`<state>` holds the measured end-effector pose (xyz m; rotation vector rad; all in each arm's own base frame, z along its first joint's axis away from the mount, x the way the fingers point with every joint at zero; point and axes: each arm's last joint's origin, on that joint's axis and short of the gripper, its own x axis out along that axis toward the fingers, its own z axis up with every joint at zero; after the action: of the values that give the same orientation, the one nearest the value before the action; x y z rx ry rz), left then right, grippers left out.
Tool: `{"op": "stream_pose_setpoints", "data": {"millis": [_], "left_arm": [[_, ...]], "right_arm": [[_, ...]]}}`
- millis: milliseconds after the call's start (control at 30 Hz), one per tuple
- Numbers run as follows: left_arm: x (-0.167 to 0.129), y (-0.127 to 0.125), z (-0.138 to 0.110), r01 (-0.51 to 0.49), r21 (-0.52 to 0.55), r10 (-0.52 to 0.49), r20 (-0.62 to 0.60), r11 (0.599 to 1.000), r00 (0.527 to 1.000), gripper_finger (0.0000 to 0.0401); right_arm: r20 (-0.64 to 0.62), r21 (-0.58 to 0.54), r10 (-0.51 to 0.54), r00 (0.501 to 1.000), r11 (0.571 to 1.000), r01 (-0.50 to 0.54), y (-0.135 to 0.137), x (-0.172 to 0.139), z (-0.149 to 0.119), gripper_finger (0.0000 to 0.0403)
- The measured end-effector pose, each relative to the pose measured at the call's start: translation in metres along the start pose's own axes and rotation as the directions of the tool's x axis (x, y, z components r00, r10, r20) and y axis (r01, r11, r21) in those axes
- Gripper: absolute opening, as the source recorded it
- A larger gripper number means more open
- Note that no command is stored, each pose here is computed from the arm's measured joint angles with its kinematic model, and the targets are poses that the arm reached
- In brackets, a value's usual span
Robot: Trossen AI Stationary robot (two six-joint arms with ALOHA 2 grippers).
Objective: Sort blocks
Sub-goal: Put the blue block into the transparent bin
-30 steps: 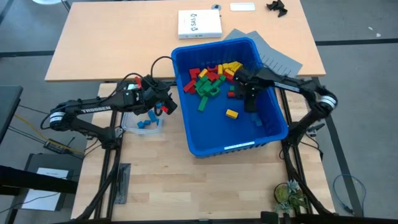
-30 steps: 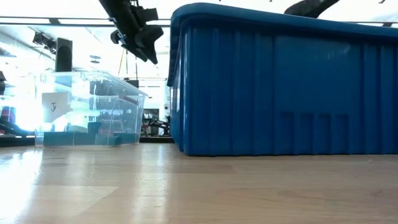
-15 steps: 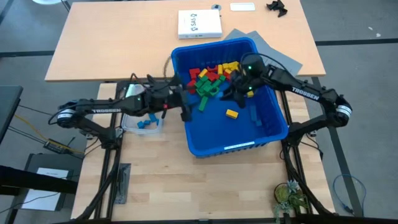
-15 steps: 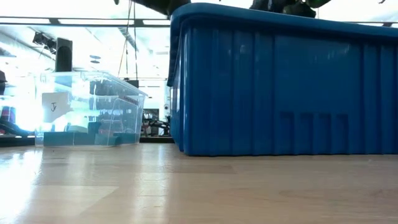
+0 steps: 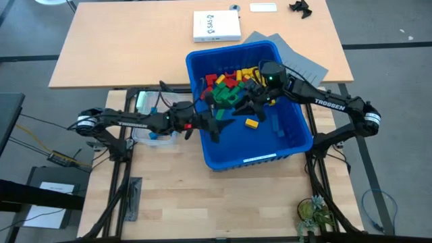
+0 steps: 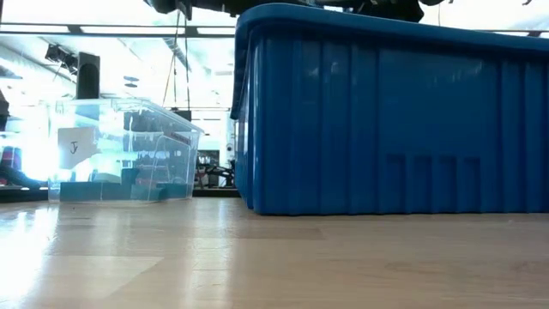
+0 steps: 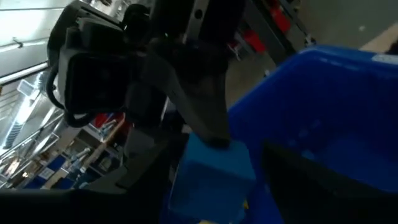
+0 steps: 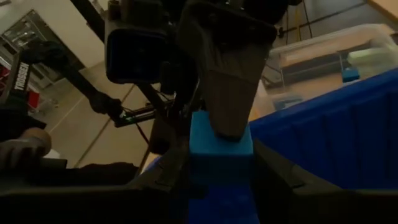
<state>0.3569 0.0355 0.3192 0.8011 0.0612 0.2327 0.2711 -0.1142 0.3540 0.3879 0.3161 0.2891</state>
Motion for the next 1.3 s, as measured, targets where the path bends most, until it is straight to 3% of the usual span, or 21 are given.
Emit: {"op": "stream_pose_setpoints", "data": {"millis": [133, 233, 367, 500, 633, 767, 867, 1067, 1300], "left_arm": [[0.005, -0.007, -0.001, -0.005, 0.003, 0.005, 0.017, 1.0, 1.0, 0.025], [0.007, -0.011, -0.001, -0.004, 0.041, 0.004, 0.013, 0.999, 1.0, 0.0215], [0.007, -0.012, 0.0, -0.035, 0.044, 0.036, -0.021, 0.998, 0.999, 0.0139], [0.002, -0.011, 0.005, -0.101, 0.044, 0.105, -0.085, 0.994, 0.991, 0.0137], [-0.01, -0.003, 0.014, -0.164, -0.058, 0.154, -0.157, 0.985, 0.976, 0.0137], [-0.031, 0.012, 0.02, -0.246, -0.214, 0.184, -0.272, 0.945, 0.945, 0.0137], [-0.051, 0.022, 0.017, -0.32, -0.277, 0.191, -0.407, 0.906, 0.893, 0.0137], [-0.09, 0.035, -0.001, -0.415, -0.361, 0.105, -0.636, 0.835, 0.765, 0.0137], [-0.133, 0.041, -0.028, -0.528, -0.395, -0.056, -0.835, 0.752, 0.547, 0.0137]], "right_arm": [[-0.005, 0.006, 0.006, 1.0, 1.0, -0.006, 0.003, 0.003, -0.001, 0.0124], [-0.014, 0.012, 0.011, 1.0, 1.0, -0.011, 0.004, 0.004, -0.002, 0.0135], [-0.008, 0.005, -0.009, 1.0, 1.0, 0.009, 0.007, 0.007, -0.002, 0.0183], [0.003, 0.009, -0.059, 0.998, 0.998, 0.059, 0.006, 0.006, -0.001, 0.023], [0.044, -0.014, -0.087, 0.995, 0.996, 0.088, 0.005, -0.011, 0.005, 0.0263], [0.096, -0.063, -0.128, 0.987, 0.989, 0.135, 0.006, -0.031, 0.012, 0.0282], [0.158, -0.11, -0.198, 0.968, 0.97, 0.216, 0.005, -0.043, 0.018, 0.0285], [0.264, -0.153, -0.315, 0.912, 0.92, 0.362, 0.003, -0.06, 0.027, 0.0279], [0.291, -0.176, -0.271, 0.917, 0.927, 0.33, 0.003, -0.061, 0.031, 0.0272]]}}
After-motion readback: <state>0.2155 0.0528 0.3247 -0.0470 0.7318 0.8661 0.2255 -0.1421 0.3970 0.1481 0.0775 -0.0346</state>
